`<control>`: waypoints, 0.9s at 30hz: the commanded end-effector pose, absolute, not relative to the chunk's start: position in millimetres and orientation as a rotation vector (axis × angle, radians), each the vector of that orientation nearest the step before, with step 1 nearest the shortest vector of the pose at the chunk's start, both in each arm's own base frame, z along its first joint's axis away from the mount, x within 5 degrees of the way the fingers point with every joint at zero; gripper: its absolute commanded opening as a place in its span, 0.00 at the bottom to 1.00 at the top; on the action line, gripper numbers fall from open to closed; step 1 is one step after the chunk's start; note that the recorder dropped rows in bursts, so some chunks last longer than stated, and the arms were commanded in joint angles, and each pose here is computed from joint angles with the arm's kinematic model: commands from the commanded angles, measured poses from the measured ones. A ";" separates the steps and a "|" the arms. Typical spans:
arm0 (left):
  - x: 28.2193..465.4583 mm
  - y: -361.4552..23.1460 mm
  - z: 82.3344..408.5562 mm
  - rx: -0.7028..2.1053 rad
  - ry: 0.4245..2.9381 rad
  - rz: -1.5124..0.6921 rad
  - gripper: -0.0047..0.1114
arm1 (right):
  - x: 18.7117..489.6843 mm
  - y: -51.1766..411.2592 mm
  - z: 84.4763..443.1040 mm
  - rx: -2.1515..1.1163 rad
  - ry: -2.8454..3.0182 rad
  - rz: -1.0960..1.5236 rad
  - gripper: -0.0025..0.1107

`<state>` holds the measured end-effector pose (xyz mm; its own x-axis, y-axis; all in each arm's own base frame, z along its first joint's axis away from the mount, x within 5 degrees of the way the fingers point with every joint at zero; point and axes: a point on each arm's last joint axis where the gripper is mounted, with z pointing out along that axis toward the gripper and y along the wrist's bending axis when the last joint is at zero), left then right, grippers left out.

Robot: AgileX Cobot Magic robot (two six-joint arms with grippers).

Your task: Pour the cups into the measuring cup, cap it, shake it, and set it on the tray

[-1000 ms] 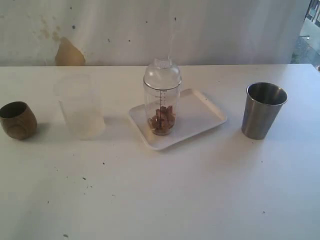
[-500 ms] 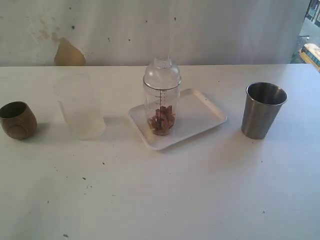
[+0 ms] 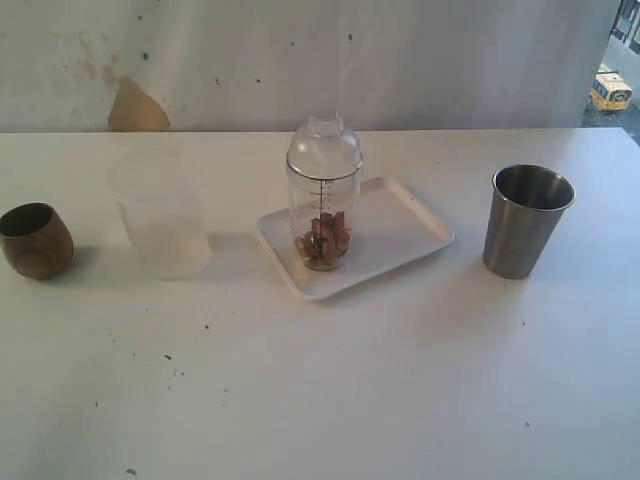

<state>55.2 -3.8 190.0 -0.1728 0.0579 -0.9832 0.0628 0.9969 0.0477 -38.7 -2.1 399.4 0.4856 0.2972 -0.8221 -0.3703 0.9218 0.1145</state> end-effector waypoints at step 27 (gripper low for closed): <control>55.1 -4.0 190.2 0.096 1.734 -0.004 0.04 | 54.4 -4.0 186.7 -0.075 1.778 -0.149 0.02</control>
